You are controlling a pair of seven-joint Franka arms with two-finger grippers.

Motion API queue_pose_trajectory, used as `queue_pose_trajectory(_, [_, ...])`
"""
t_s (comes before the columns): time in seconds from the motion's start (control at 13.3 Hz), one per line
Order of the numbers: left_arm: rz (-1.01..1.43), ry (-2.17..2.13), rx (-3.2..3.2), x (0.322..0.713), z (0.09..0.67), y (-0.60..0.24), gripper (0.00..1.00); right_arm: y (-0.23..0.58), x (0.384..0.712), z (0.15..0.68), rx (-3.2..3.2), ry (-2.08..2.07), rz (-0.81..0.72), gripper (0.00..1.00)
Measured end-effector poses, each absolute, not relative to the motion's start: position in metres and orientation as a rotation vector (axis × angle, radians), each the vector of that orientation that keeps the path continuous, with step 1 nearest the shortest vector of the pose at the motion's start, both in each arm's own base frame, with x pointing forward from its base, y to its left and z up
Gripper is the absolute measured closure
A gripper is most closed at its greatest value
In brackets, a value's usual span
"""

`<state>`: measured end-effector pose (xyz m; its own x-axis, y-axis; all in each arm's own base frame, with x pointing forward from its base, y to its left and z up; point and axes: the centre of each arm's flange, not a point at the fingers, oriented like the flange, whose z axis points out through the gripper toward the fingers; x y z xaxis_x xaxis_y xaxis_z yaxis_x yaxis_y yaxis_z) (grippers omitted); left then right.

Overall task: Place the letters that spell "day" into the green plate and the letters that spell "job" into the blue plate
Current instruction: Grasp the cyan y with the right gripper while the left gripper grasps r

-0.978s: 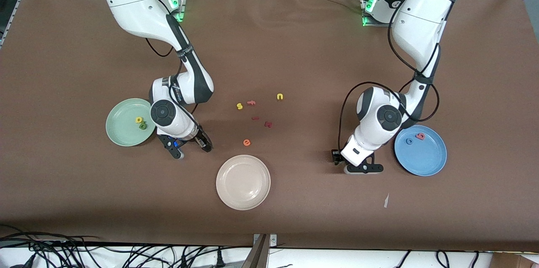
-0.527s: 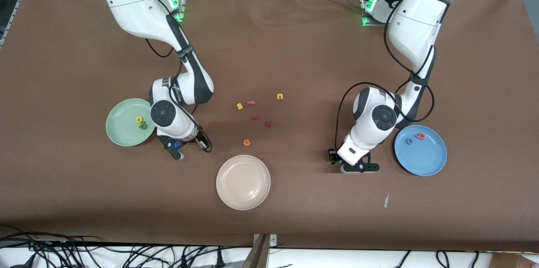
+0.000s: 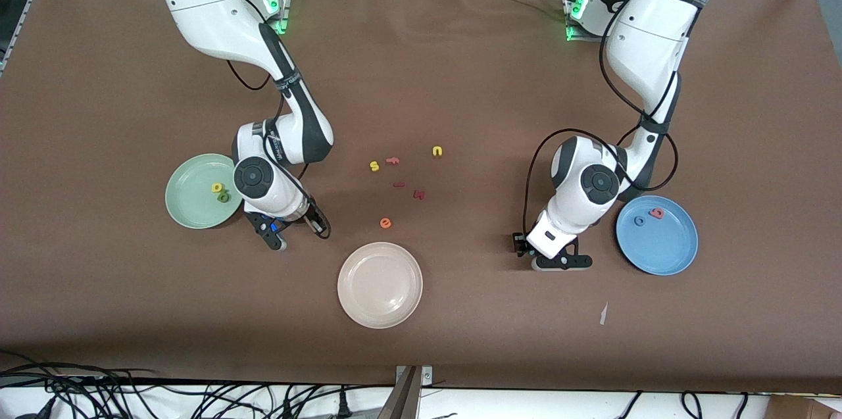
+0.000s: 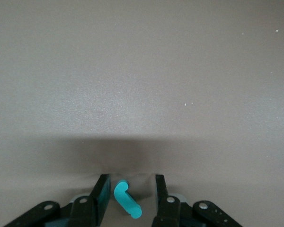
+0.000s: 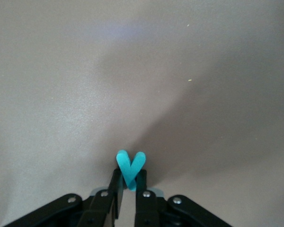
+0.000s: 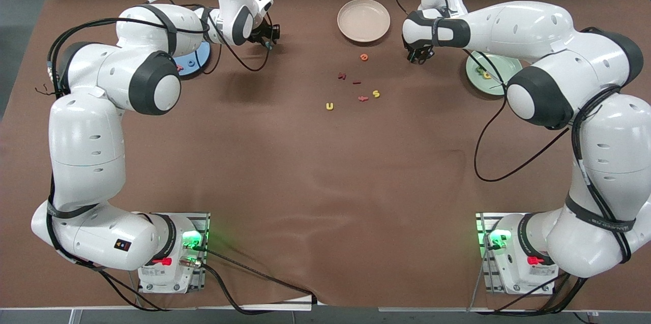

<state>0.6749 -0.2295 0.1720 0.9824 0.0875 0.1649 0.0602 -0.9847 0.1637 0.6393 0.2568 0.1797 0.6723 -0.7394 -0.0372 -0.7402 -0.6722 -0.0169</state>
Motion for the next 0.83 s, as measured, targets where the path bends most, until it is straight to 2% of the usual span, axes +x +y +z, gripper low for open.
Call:
queue_pose_trajectory(0.08, [0.257, 0.112, 2.970, 0.675, 0.172, -0.229, 0.55, 0.257, 0.639, 0.180, -2.845, 1.259, 0.042, 0.86])
queue_pose_trajectory(0.15, [0.256, 0.114, 2.973, 0.675, 0.171, -0.228, 0.60, 0.257, 0.639, 0.180, -2.845, 1.259, 0.042, 0.86])
queue_pose_trajectory(0.38, [0.254, 0.116, 2.975, 0.674, 0.170, -0.226, 0.62, 0.257, 0.640, 0.180, -2.845, 1.258, 0.043, 0.86])
queue_pose_trajectory(0.83, [0.229, 0.113, 2.983, 0.667, 0.165, -0.226, 0.50, 0.259, 0.643, 0.191, -2.923, 1.118, 0.091, 0.86])
